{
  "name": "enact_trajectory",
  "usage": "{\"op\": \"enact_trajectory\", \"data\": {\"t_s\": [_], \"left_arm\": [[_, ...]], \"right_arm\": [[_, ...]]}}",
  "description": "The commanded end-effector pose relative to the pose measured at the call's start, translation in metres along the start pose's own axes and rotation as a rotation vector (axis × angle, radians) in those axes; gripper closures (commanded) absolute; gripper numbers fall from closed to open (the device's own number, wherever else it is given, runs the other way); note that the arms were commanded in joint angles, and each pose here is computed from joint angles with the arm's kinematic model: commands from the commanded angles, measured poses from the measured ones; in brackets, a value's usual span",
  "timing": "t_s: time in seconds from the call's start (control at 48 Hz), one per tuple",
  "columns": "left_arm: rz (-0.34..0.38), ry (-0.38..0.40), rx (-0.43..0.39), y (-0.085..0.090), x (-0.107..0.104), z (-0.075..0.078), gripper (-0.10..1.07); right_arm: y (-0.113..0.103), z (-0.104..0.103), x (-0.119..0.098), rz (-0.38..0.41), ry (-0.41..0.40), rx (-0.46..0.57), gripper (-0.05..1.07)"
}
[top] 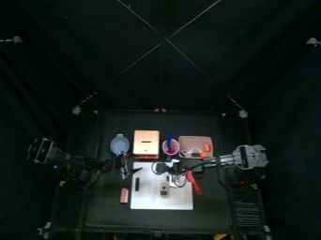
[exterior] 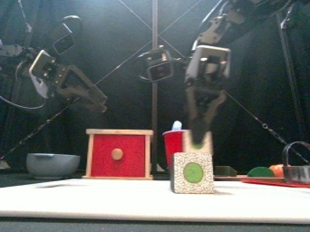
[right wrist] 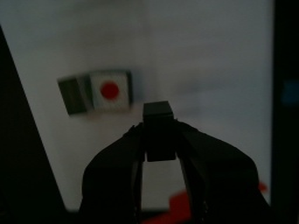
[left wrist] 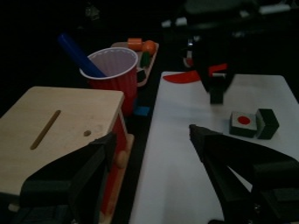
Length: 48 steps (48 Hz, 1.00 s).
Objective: Move cut sushi onto plate
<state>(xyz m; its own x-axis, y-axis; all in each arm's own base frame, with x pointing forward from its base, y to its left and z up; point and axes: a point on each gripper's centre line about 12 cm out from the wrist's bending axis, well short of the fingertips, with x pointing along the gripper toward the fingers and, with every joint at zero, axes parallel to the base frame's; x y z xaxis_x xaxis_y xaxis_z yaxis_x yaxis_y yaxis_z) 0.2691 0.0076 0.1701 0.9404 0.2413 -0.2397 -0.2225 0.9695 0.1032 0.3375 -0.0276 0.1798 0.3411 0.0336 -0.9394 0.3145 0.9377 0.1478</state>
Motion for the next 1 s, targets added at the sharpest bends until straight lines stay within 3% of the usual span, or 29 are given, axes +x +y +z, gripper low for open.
{"op": "enact_trajectory", "data": {"t_s": [0.0,0.188,0.333,0.417,0.562,0.667,0.812,0.979], "left_arm": [[0.002,-0.029,-0.013,-0.001,0.003,0.01,-0.01],[0.007,-0.031,-0.013,0.0,0.003,0.011,-0.01],[0.006,-0.03,-0.013,0.0,0.003,0.01,-0.01],[0.005,-0.03,-0.012,0.0,0.003,0.01,-0.01],[0.007,-0.031,-0.013,0.0,0.003,0.011,-0.01],[0.007,-0.031,-0.013,0.0,0.003,0.011,-0.01],[0.006,-0.034,-0.015,-0.001,0.004,0.012,-0.01],[0.006,-0.04,-0.017,-0.001,0.005,0.014,-0.01]], "right_arm": [[-0.03,-0.013,-0.023,-0.056,-0.044,0.065,0.46],[-0.094,-0.024,-0.023,-0.191,-0.112,0.228,0.46],[-0.134,-0.029,-0.009,-0.263,-0.087,0.32,0.43],[-0.138,-0.027,-0.002,-0.271,-0.073,0.317,0.38],[-0.138,-0.023,0.001,-0.266,-0.075,0.335,0.18],[-0.127,-0.022,-0.005,-0.257,-0.08,0.315,0.04],[-0.1,-0.02,-0.02,-0.223,-0.1,0.256,0.02],[-0.028,-0.013,-0.023,-0.111,-0.134,0.075,0.03]]}}
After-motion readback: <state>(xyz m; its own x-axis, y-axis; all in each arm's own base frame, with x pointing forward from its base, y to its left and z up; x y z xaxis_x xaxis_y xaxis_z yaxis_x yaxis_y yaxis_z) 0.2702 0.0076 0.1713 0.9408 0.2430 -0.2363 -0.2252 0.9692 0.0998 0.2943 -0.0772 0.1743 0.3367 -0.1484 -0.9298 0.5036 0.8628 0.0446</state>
